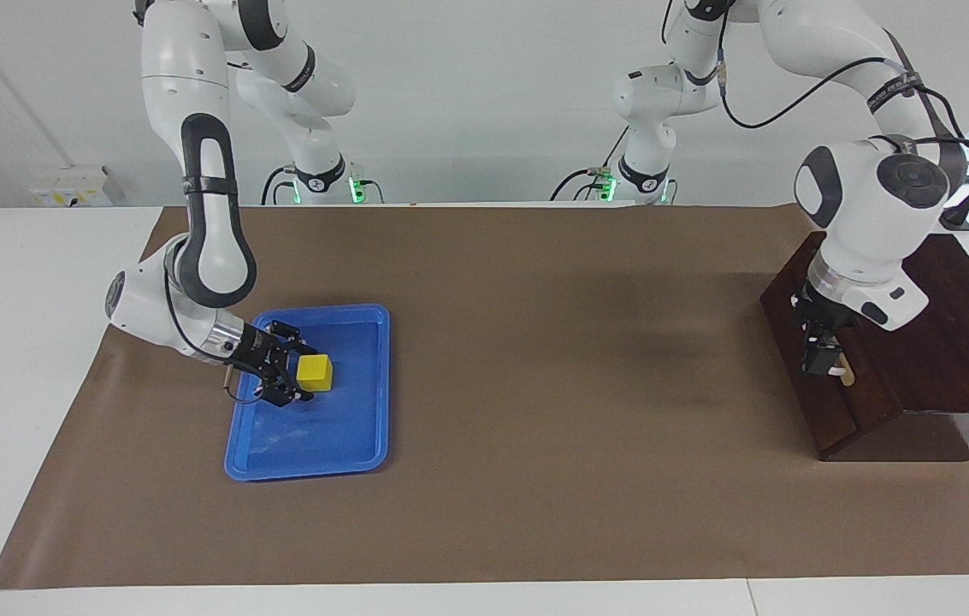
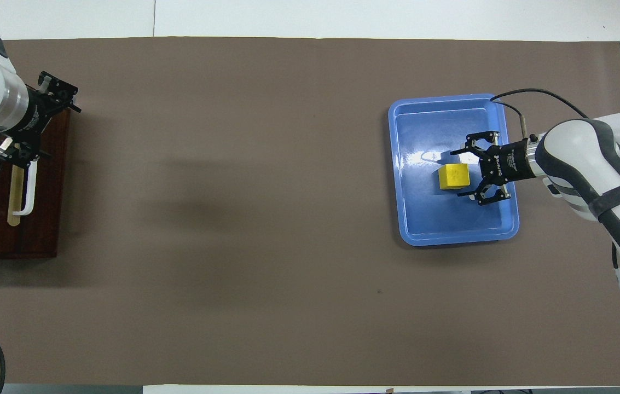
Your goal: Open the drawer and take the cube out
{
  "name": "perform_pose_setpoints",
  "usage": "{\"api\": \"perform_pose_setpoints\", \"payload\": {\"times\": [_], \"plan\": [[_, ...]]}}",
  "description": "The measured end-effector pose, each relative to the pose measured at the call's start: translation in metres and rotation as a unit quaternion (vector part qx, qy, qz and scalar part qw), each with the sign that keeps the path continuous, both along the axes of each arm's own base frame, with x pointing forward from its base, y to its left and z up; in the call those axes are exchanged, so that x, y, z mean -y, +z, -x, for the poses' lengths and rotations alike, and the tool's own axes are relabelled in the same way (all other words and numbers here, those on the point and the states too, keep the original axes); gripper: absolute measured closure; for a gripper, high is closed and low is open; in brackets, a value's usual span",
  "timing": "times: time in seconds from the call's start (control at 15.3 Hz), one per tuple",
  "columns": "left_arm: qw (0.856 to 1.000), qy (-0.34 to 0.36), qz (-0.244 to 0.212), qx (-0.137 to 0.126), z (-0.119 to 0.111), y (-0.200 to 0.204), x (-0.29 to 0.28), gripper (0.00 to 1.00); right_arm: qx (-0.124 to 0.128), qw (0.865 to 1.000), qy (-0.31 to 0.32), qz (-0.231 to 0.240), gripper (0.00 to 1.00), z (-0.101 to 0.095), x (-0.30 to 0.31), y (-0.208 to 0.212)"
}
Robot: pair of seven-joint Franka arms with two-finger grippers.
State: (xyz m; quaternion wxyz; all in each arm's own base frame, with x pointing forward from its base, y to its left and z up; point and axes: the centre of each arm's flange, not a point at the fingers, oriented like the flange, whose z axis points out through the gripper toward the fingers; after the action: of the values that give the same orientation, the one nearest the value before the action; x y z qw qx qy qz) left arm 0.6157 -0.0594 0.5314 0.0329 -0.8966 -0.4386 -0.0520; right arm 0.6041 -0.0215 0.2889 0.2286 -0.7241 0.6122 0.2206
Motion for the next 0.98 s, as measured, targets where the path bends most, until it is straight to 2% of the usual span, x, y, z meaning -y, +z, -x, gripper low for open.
{"api": "perform_pose_setpoints", "payload": {"times": [0.2,0.39,0.59,0.79,0.98], "plan": [[0.99,-0.136,0.012,-0.031,0.031,0.043,0.0,0.0,0.021,0.999,0.039,0.006,0.0,-0.008,-0.005,0.051],[0.964,-0.256,0.017,-0.075,0.056,0.06,0.0,0.0,0.048,0.994,0.088,0.04,0.0,-0.007,-0.017,0.103],[0.94,-0.325,0.044,-0.09,0.064,0.058,0.003,0.0,0.067,0.983,0.153,0.081,0.0,-0.003,-0.042,0.155],[0.918,-0.379,0.052,-0.101,0.069,0.049,0.005,0.0,0.094,0.959,0.243,0.111,0.0,0.002,-0.063,0.202],[0.911,-0.394,0.053,-0.107,0.073,0.053,0.003,0.0,0.132,0.921,0.342,0.134,0.0,0.013,-0.063,0.234]]}}
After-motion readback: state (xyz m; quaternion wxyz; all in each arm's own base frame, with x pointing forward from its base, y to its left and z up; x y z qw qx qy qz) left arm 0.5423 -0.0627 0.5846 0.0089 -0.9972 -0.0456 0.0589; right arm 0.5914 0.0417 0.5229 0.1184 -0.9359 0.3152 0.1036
